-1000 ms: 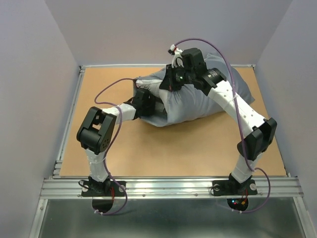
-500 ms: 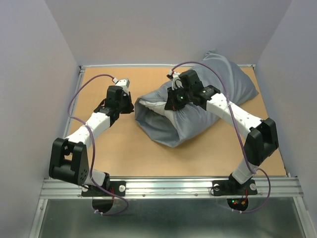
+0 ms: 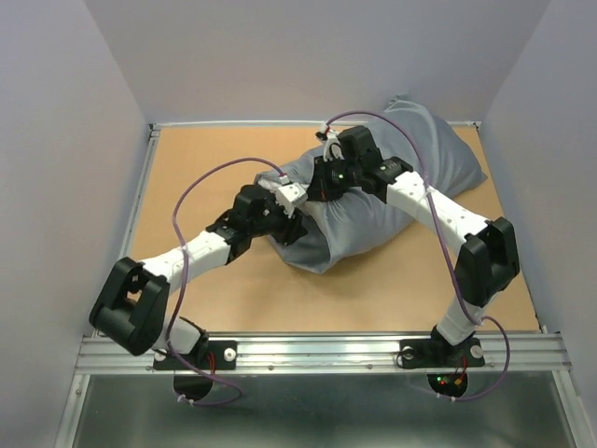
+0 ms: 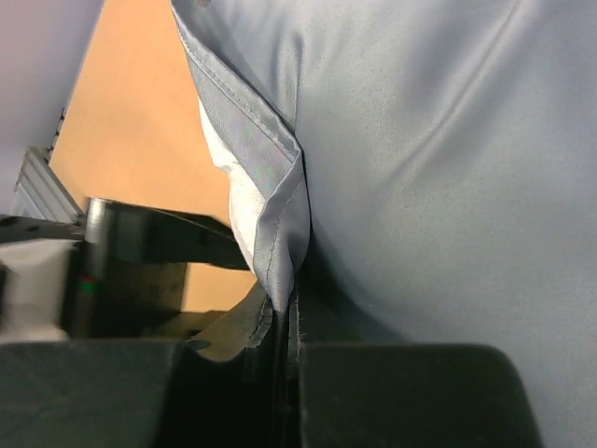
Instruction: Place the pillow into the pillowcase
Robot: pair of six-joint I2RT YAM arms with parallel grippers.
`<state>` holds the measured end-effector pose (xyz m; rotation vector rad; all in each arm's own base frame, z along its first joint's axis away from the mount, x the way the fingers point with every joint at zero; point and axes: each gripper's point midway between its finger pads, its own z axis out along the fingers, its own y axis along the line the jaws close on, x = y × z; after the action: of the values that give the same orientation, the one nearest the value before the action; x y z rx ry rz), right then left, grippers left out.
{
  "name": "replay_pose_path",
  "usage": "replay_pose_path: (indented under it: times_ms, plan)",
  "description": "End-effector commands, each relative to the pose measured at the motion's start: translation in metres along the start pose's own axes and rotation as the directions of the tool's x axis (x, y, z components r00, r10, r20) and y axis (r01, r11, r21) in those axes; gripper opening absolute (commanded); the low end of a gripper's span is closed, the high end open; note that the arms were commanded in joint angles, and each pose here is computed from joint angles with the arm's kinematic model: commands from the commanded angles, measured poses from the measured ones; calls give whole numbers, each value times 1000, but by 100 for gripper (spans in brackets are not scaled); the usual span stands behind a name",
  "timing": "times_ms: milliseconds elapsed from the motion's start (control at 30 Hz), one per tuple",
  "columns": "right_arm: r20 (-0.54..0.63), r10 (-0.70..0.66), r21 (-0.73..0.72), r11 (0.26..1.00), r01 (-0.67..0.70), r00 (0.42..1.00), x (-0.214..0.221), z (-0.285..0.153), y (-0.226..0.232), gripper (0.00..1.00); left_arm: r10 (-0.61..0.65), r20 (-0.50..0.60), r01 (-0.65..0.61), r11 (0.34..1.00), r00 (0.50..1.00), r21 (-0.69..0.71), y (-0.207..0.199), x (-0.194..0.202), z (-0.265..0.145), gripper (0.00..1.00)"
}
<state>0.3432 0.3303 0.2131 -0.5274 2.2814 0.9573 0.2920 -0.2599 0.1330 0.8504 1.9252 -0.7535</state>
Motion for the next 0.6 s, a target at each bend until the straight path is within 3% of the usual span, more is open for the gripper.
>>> replay_pose_path:
  times_ms: [0, 67, 133, 233, 267, 300, 333, 400, 433, 567]
  plan:
    - [115, 3, -143, 990, 14, 993, -46, -16, 43, 1, 318, 75, -321, 947, 945, 27, 16, -22, 35, 50]
    - [113, 16, -160, 987, 2, 993, -47, -17, 46, 1, 373, 106, -377, 926, 922, 19, 22, -45, 51, 51]
    - [108, 30, -188, 982, -9, 994, -49, -19, 52, 1, 452, 78, -453, 891, 889, -4, 33, -42, 71, 52]
    - [117, 27, -200, 980, -3, 993, -53, -23, 57, 1, 611, 89, -613, 790, 787, 1, 37, -49, 82, 51]
    - [119, 27, -205, 979, -2, 993, -54, -25, 57, 1, 700, 97, -703, 711, 708, -4, 37, -49, 80, 51]
    - [123, 25, -206, 979, 0, 992, -55, -26, 58, 1, 697, 94, -701, 714, 711, 6, 36, -42, 78, 51]
    - [120, 32, -210, 978, -6, 992, -55, -27, 58, 1, 781, 114, -786, 618, 613, -9, 36, -46, 76, 51]
    - [125, 30, -215, 977, -2, 992, -56, -31, 60, 1, 842, 112, -846, 532, 527, -16, 37, -37, 71, 51]
    - [128, 30, -214, 977, -2, 991, -56, -33, 60, 1, 886, 125, -888, 456, 447, -53, 39, -44, 68, 51]
    - [132, 32, -212, 977, -3, 991, -55, -38, 57, 1, 928, 115, -914, 370, 354, -167, 52, -51, 51, 49]
